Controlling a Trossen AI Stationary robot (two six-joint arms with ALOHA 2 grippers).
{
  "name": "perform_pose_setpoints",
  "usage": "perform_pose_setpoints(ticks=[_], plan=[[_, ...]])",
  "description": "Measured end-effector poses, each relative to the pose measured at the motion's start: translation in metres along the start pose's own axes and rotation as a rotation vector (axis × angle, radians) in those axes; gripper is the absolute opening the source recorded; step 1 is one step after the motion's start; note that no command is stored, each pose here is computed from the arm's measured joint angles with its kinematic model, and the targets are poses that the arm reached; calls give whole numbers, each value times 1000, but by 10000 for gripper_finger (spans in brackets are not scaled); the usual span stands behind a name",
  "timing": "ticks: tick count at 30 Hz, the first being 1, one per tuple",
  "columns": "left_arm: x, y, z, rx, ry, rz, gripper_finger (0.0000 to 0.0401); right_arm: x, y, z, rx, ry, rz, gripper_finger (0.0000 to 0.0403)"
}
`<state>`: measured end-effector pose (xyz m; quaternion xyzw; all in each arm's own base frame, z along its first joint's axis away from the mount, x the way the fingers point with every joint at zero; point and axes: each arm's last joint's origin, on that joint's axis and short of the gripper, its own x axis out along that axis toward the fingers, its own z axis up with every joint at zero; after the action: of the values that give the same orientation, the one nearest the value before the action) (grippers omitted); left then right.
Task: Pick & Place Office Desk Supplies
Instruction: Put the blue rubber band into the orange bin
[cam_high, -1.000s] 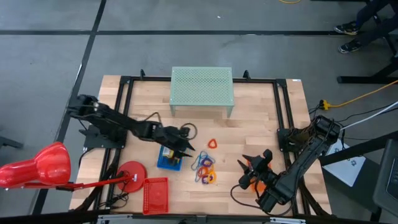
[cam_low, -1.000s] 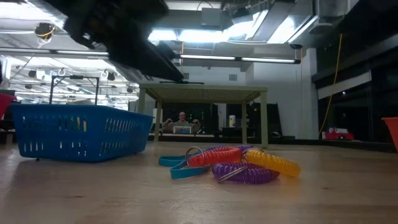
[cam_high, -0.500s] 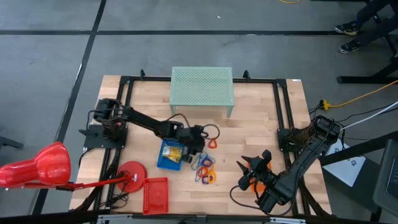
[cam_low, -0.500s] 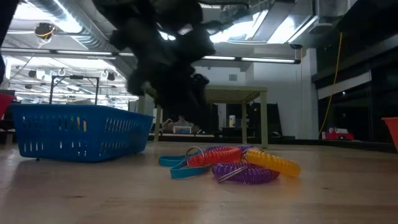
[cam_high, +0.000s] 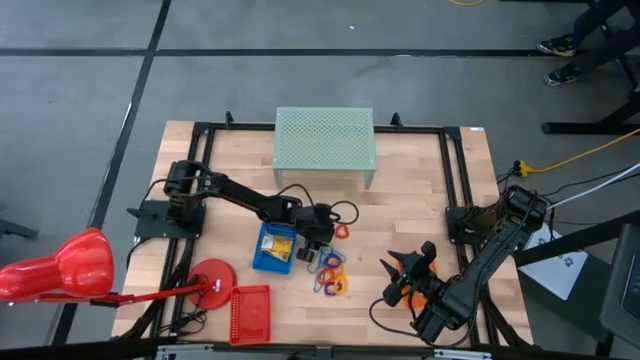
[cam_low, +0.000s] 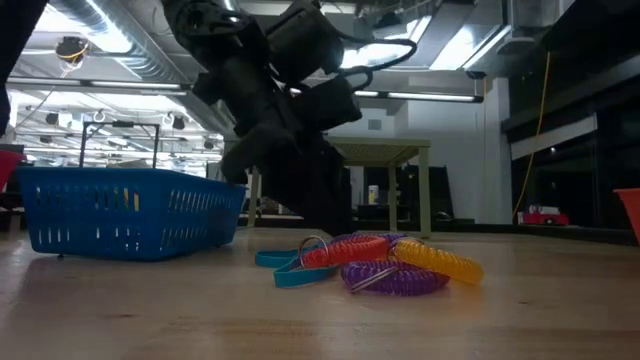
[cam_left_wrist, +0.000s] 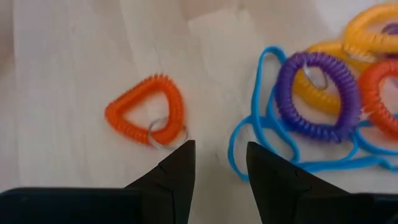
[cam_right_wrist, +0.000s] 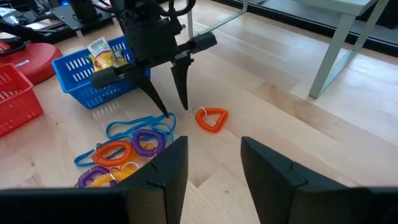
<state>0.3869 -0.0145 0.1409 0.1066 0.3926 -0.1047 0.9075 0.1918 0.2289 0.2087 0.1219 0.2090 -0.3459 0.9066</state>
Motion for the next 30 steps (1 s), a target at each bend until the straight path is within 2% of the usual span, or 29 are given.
perform_pose_setpoints(ticks=[7,17,21,27,30], plan=[[1,-2,1,-19,-23,-62,141,0,0,0,1,5,-1,151],[9,-2,-5,-18,7,-55,137,0,1,-1,1,10,5,151],[9,-1,-6,1,16,-16,105,0,2,-1,4,10,8,151],[9,0,-5,38,12,-7,20,0,2,-1,4,10,8,151],[8,0,-5,58,16,11,6,0,2,-1,5,10,8,151]])
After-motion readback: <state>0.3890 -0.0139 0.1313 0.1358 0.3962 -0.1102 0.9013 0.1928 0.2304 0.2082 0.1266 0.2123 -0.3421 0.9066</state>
